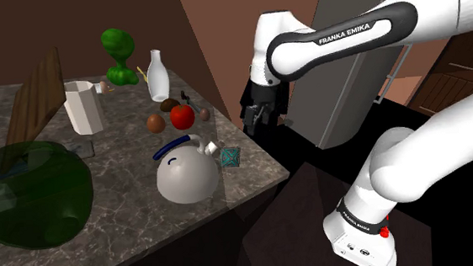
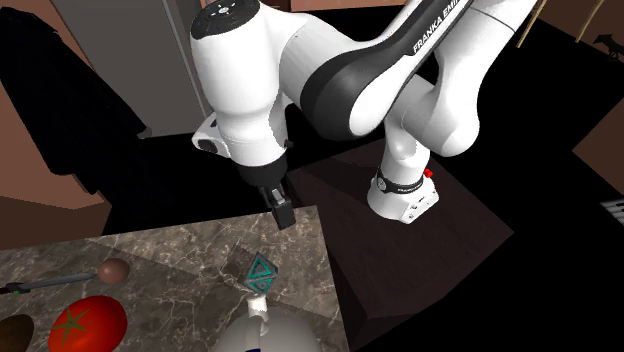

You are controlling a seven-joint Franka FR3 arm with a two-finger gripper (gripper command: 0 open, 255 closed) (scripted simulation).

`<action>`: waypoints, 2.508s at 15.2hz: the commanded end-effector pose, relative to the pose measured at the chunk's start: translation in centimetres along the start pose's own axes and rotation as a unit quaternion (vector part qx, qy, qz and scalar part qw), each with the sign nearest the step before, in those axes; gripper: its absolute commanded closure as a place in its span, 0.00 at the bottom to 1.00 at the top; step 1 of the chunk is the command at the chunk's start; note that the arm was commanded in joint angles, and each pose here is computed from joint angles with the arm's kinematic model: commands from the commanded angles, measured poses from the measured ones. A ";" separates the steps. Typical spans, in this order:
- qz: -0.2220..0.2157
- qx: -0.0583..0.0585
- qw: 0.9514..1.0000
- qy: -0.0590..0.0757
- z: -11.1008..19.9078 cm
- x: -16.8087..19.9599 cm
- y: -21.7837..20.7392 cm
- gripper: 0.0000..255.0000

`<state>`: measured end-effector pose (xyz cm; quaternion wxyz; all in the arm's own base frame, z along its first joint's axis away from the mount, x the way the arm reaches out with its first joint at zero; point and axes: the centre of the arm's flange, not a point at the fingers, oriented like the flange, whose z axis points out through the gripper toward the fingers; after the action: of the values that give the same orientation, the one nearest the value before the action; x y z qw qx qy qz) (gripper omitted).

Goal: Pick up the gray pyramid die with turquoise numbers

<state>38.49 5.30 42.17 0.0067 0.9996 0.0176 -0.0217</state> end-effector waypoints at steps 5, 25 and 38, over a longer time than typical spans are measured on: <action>0.002 0.015 1.000 0.017 5.6 3.9 -2.7 0.00; 0.002 0.021 0.999 0.024 12.3 7.5 -3.9 1.00; 0.003 0.021 0.999 0.024 6.6 5.8 -3.9 1.00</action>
<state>43.91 9.34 34.85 -0.0150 0.9998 0.0146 0.0019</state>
